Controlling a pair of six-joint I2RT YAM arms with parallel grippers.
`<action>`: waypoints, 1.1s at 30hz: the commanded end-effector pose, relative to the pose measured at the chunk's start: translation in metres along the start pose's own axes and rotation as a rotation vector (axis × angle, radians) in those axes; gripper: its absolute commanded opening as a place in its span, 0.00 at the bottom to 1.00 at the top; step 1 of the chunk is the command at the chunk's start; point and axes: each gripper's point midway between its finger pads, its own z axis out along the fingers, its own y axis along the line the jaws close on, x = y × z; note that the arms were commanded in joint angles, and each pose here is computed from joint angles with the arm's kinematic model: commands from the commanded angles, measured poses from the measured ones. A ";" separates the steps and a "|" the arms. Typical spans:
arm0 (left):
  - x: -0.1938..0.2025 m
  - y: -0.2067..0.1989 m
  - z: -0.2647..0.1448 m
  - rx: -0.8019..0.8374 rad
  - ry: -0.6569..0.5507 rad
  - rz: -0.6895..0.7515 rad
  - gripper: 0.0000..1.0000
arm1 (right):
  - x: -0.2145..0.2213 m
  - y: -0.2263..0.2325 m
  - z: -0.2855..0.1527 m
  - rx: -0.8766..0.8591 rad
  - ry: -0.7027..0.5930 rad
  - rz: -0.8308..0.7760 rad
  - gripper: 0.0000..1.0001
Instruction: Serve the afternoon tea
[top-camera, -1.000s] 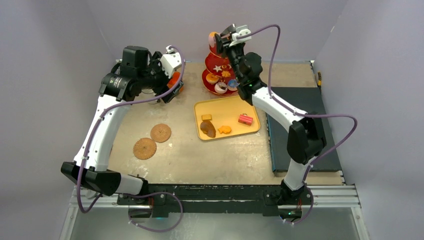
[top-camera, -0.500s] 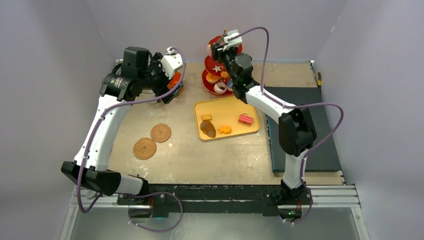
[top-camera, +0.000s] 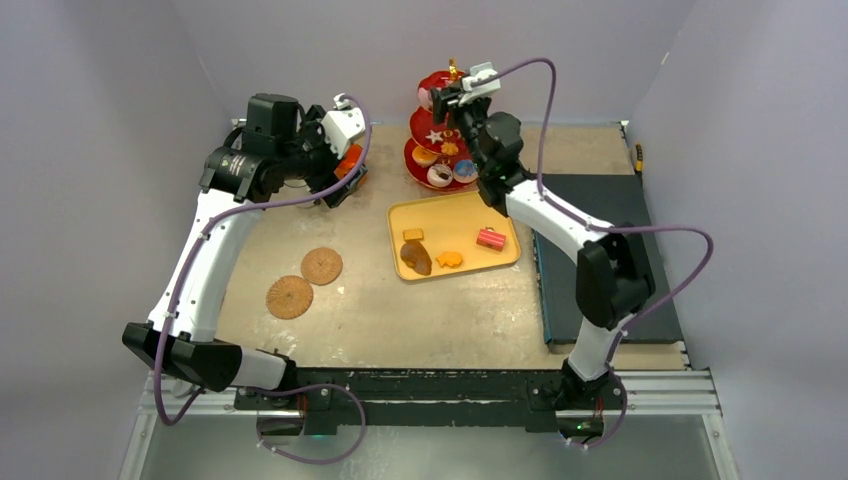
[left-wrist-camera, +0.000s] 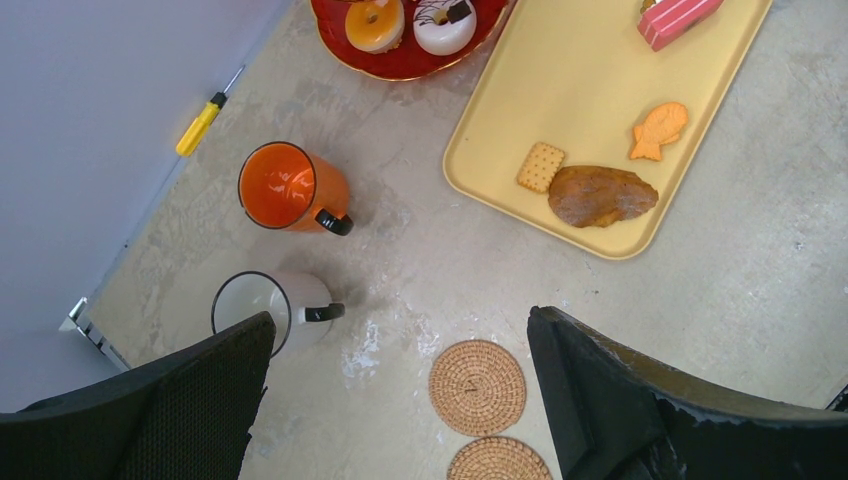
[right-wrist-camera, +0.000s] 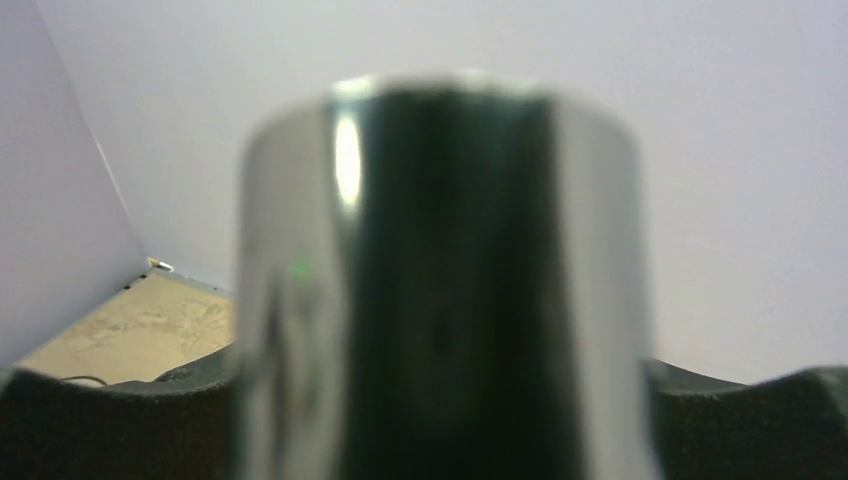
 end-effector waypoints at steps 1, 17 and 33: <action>-0.014 0.004 -0.012 -0.026 -0.053 0.017 0.97 | -0.073 0.004 -0.029 -0.022 -0.154 0.021 0.63; -0.015 0.001 -0.013 -0.019 -0.059 0.011 0.97 | 0.011 0.078 -0.155 -0.233 0.091 0.052 0.60; -0.012 0.001 -0.014 -0.021 -0.051 0.010 0.97 | 0.120 0.108 -0.182 -0.298 0.276 0.109 0.60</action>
